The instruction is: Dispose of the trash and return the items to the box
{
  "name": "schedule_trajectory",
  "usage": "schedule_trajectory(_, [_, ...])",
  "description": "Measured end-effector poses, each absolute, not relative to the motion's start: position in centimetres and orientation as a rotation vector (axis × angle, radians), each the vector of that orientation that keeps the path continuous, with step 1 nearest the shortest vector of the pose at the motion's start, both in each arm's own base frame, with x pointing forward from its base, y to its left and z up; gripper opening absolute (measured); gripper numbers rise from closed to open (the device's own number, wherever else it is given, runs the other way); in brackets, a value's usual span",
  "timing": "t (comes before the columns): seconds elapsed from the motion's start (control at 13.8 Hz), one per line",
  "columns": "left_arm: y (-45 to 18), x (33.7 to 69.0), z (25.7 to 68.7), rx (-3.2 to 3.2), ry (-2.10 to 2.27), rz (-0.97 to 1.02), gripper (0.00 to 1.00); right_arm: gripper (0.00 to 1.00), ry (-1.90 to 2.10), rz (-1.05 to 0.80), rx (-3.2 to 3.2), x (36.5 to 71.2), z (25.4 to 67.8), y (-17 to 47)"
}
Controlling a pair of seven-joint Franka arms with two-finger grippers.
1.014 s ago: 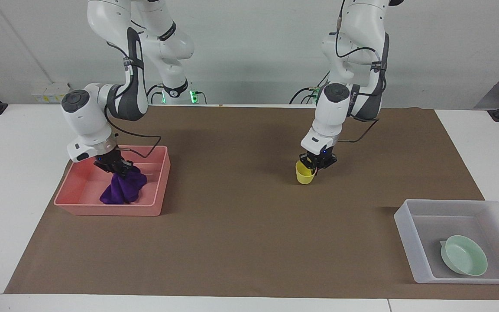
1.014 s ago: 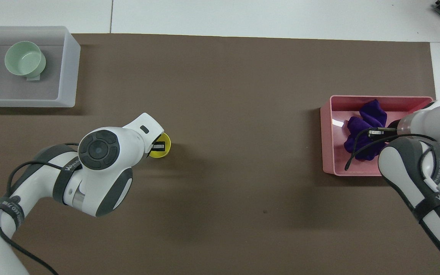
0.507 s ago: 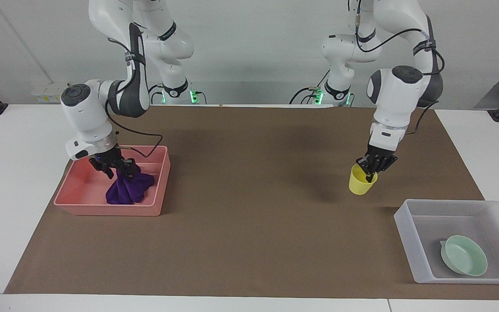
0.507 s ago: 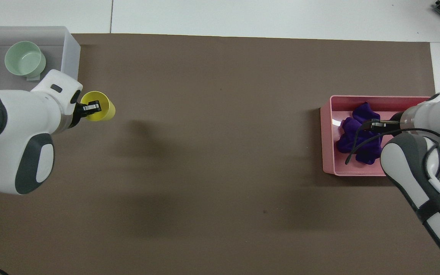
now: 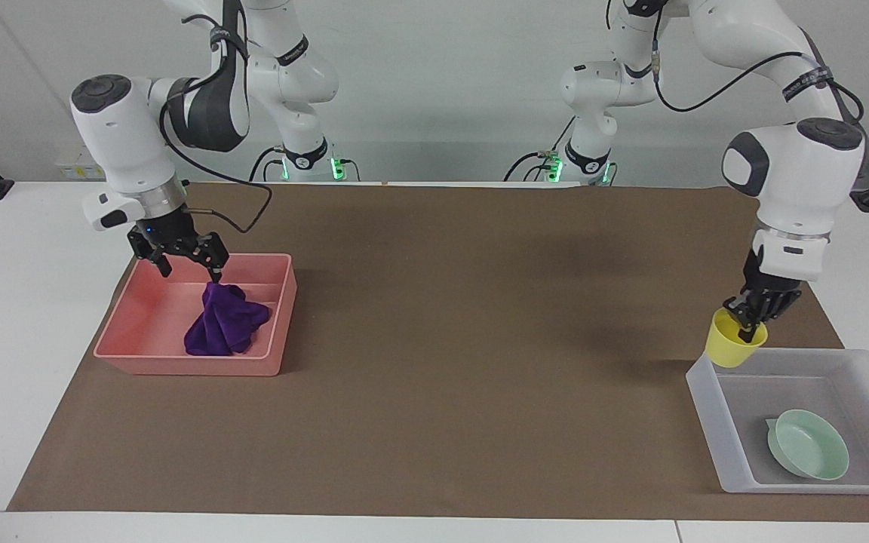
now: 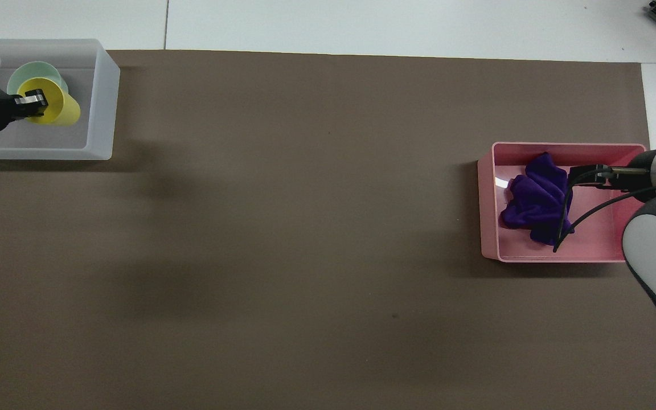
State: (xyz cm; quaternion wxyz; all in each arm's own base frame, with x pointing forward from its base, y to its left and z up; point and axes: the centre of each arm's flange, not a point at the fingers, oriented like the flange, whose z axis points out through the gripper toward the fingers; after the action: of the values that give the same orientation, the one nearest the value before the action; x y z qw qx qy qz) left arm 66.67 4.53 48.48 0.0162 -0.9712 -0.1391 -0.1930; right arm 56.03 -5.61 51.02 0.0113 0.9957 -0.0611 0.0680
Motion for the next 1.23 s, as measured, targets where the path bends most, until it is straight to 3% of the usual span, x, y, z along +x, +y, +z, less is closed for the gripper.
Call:
schedule_trajectory(0.51, [13.9,75.1,43.2,-2.951,-0.595,-0.717,0.04,1.00,-0.174,0.130,3.111,55.3,58.7,-4.7])
schedule_trajectory(0.8, [15.7,76.6,40.0,-2.937,-0.619,-0.745,0.04,1.00,-0.189,0.110,3.106,54.6,63.1,-5.2])
schedule_trajectory(1.23, [16.2,76.6,38.2,-2.939,-0.631,-0.731,0.04,1.00,-0.205,0.067,3.104,54.2,63.3,-5.7])
